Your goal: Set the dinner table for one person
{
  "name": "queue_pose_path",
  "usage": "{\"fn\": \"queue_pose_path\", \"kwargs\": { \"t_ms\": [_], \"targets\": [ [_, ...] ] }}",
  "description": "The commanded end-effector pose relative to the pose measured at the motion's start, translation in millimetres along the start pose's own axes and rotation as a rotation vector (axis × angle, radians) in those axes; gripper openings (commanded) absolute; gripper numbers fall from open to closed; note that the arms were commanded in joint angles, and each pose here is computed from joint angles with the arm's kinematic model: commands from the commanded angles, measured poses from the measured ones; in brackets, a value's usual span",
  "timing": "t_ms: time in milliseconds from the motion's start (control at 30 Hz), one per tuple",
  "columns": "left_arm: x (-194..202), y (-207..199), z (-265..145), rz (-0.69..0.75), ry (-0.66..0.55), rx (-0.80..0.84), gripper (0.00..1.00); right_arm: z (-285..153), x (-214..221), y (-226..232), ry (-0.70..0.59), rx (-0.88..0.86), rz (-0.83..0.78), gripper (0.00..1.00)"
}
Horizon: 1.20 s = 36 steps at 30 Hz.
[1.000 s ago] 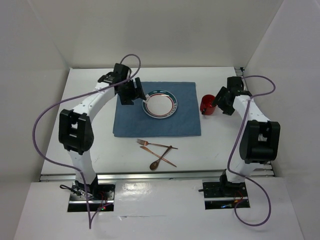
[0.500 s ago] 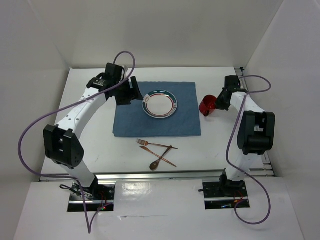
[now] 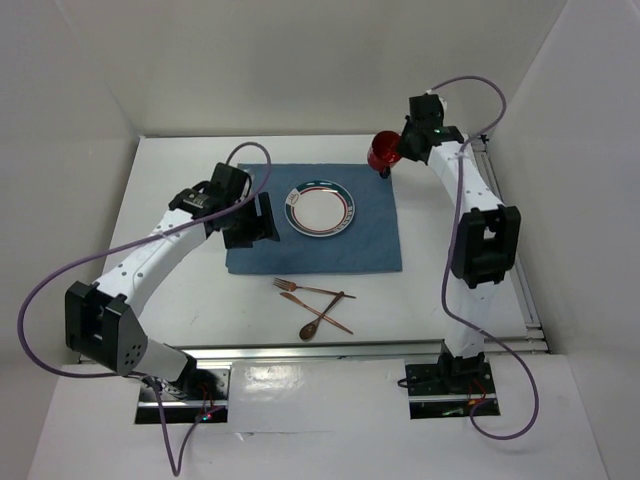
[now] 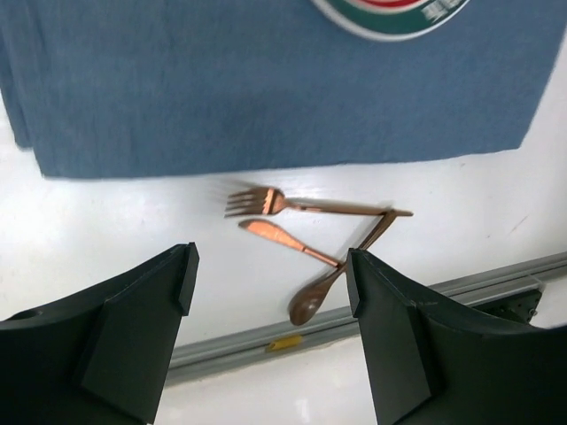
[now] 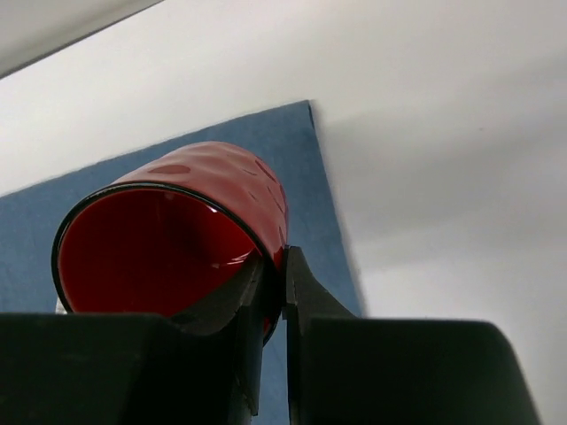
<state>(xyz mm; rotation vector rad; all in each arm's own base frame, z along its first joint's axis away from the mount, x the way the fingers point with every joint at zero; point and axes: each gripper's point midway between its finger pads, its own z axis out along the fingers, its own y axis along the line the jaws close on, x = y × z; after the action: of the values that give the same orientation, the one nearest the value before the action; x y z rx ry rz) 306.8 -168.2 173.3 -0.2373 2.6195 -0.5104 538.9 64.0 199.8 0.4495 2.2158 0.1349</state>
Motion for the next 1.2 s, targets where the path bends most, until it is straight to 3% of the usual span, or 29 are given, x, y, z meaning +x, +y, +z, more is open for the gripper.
{"fn": "queue_pose_path", "kwargs": {
  "t_ms": [0,300,500,533,633,667,800,1000,1167],
  "targets": [
    [14,8,-11,-0.042,-0.011,-0.037,0.85,25,3,4,0.026,0.041,-0.026,0.00],
    [44,11,-12,-0.041,0.027,-0.057,0.85,60,10,14,0.047,0.067,-0.056,0.00],
    [53,11,-10,-0.014,0.040,-0.075,0.85,78,38,14,0.113,0.070,-0.073,0.03],
    [53,11,-10,-0.014,0.040,-0.075,0.85,82,42,13,0.122,0.075,-0.076,0.08],
    [59,9,-10,0.008,0.060,-0.087,0.86,82,51,20,0.142,0.053,-0.083,0.44],
    [60,4,-12,0.028,0.057,-0.076,0.86,76,41,24,0.118,0.040,-0.078,0.62],
    [65,-5,-11,0.062,0.064,-0.067,0.86,56,19,33,0.070,0.002,-0.066,0.85],
    [90,-25,4,0.234,0.149,-0.034,0.85,-16,-27,35,-0.036,-0.074,-0.029,0.91],
    [134,-59,24,0.435,0.249,-0.007,0.84,-69,-24,15,-0.078,-0.108,-0.008,0.95]
  ]
}}
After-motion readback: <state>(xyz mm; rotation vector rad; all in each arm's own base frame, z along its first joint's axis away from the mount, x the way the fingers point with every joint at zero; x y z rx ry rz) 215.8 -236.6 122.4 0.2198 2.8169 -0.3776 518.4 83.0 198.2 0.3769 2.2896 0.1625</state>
